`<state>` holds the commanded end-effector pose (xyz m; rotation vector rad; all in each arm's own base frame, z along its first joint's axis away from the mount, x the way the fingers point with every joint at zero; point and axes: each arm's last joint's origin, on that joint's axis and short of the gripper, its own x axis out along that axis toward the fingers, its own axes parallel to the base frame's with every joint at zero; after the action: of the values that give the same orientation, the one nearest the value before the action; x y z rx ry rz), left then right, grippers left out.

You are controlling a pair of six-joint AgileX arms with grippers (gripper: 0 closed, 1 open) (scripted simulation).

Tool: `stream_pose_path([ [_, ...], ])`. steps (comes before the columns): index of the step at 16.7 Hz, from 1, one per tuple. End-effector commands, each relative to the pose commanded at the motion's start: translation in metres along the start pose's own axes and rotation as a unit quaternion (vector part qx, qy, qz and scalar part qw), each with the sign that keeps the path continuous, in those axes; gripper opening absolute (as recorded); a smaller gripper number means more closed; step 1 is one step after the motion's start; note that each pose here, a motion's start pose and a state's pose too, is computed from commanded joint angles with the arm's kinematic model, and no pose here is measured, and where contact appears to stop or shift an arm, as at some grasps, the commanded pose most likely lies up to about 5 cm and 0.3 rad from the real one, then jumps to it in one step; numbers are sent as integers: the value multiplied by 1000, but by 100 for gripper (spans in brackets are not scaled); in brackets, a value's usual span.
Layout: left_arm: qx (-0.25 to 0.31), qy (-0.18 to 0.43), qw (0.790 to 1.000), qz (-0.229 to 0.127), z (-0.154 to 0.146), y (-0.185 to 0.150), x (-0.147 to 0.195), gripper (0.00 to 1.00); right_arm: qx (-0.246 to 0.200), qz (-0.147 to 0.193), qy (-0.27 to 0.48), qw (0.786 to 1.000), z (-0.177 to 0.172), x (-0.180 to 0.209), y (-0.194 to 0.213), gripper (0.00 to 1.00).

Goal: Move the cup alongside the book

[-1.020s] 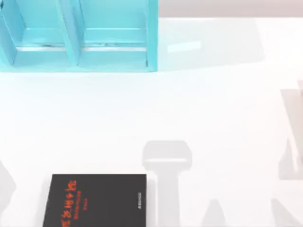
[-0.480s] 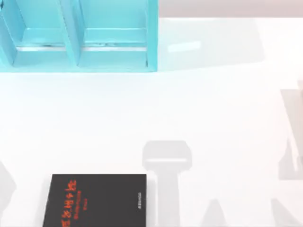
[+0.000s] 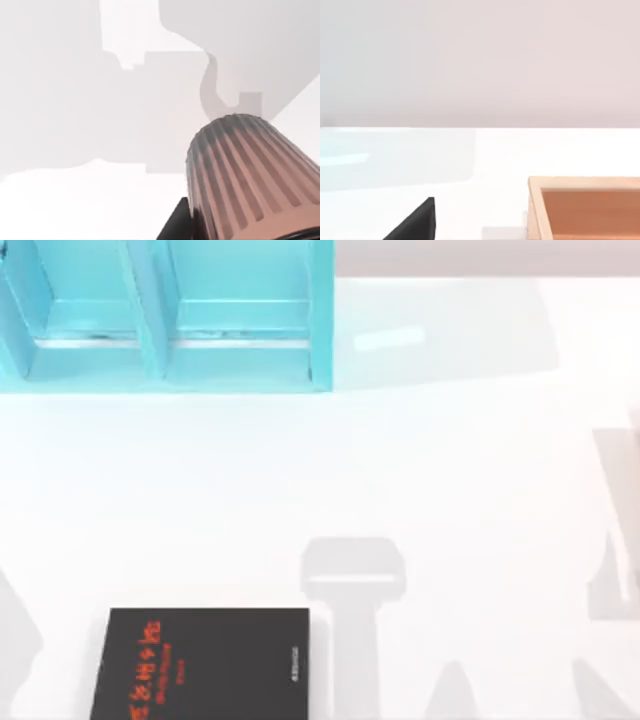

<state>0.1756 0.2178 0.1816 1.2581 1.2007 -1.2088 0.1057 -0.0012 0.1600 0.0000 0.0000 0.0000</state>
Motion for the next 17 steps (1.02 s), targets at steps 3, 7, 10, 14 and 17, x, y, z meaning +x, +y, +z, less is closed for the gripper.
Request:
stream_pose_path([
  [3,-4,-11,1000,-7,2,-2,-13,0,0,0,0,1000,0,0,0,100],
  [7,-5,-11,1000,-7,2,-2,-17,0,0,0,0,1000,0,0,0,100],
  [10,-7,-13,1000,-8,2,-2,-15,0,0,0,0,1000,0,0,0,100],
  [14,-48,-9,999,-4,16,8,-22,0,0,0,0,1000,0,0,0,100],
  [17,-104,-10,994,-3,37,20,-29,0,0,0,0,1000,0,0,0,100],
])
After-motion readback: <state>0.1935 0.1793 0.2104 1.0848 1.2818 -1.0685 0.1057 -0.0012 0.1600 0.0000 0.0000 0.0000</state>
